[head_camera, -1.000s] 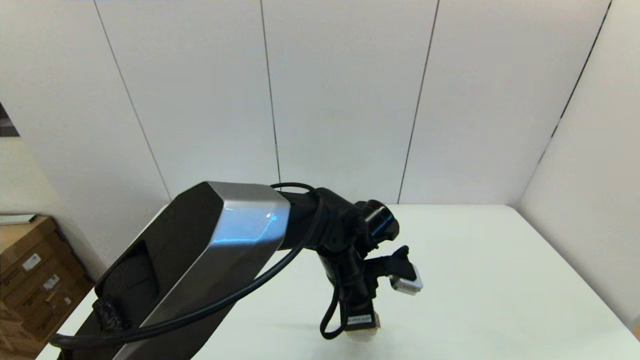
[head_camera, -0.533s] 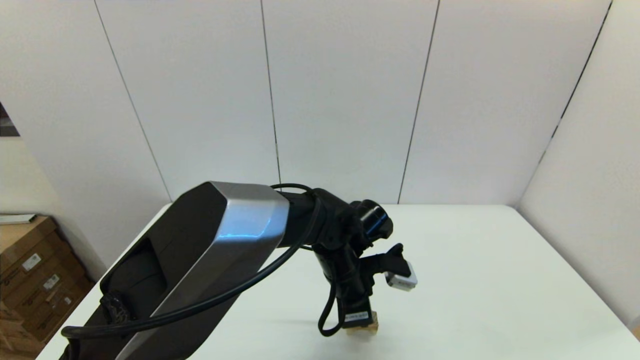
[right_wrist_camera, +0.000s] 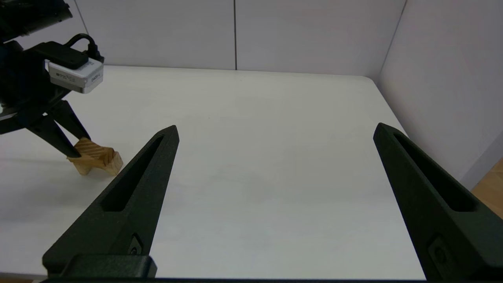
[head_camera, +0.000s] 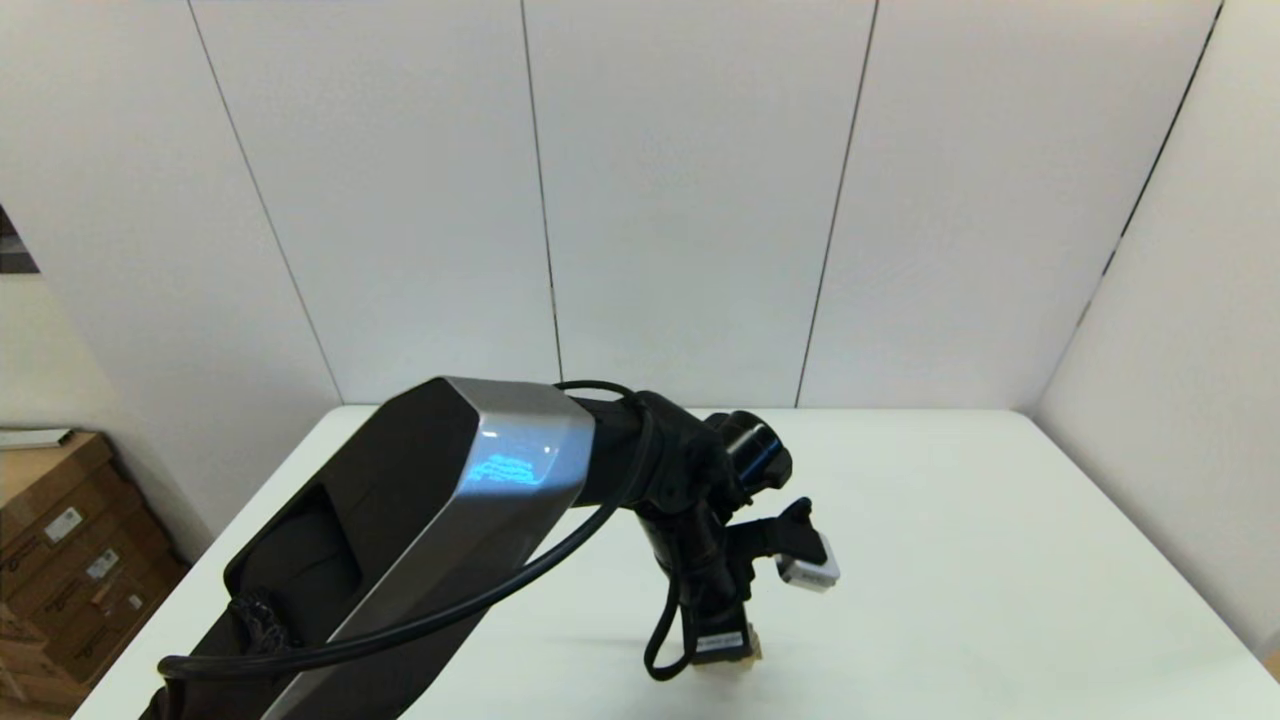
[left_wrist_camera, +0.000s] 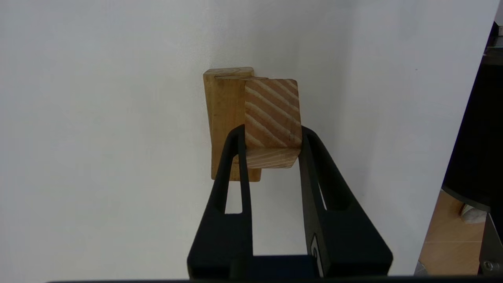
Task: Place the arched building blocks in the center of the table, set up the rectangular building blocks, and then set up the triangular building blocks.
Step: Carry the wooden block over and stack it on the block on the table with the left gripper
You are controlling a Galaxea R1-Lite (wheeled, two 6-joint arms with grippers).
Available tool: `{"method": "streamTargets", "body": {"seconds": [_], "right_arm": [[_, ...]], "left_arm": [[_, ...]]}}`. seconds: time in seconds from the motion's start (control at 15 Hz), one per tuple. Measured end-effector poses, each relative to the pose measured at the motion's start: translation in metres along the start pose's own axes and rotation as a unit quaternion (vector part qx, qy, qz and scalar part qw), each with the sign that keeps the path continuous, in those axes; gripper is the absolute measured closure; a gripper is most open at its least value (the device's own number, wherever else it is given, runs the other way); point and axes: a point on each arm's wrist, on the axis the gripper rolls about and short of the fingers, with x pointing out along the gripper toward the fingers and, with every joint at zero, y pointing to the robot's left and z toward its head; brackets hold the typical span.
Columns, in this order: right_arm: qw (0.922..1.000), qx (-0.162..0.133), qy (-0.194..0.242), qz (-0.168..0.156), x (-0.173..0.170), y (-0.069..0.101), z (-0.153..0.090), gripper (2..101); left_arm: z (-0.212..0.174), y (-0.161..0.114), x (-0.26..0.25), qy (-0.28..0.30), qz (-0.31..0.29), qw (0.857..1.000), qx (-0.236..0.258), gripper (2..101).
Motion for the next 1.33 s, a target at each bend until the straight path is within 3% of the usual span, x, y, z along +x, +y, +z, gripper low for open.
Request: {"method": "streamTargets", "body": {"seconds": [1.33], "right_arm": [[1.0000,0.000,0.000,0.000,0.000,0.000,0.000,4.3]], "left_arm": [[-0.008,0.013,0.004,-0.006,0.014,1.000,-0.008,81.4]]}}
